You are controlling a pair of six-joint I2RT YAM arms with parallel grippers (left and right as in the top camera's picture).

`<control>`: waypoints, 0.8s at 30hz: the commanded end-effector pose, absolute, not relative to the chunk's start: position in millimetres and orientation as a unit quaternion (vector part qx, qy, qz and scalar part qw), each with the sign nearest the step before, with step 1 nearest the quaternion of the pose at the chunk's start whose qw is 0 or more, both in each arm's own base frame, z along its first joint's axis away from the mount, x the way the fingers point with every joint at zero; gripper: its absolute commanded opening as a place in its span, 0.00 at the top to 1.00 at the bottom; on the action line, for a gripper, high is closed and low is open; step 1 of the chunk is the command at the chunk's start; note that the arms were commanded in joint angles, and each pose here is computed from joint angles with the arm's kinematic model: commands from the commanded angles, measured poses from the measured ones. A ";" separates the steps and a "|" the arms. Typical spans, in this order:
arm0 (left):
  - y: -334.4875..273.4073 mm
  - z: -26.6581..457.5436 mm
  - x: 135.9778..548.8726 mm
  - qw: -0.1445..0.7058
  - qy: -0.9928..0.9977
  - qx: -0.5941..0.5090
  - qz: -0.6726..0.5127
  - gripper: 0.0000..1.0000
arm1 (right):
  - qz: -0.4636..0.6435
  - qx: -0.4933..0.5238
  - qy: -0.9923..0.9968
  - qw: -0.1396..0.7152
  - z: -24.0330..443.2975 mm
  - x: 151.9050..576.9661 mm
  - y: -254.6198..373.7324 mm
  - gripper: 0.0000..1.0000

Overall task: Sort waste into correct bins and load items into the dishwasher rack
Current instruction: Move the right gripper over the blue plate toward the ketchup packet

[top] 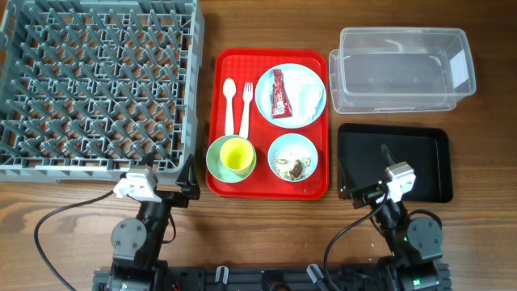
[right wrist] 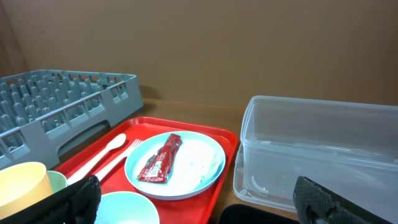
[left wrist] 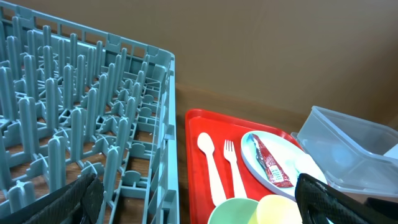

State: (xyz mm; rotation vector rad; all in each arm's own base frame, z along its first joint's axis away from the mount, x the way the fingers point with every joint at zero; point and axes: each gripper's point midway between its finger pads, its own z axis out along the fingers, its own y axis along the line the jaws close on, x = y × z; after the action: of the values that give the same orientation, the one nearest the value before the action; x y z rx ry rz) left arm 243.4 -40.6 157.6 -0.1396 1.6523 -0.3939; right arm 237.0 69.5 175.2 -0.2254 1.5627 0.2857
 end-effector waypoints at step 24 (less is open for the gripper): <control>-42.9 156.0 242.5 0.655 0.732 -0.061 -0.180 0.00 | 0.123 -0.103 0.700 0.695 174.5 237.6 68.4 0.00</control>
State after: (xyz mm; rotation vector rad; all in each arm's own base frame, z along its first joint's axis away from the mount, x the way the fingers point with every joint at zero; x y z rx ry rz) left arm 243.3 -40.7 157.7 -0.1393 1.6519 -0.3942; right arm 237.0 69.5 175.2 -0.2251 1.5627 0.2854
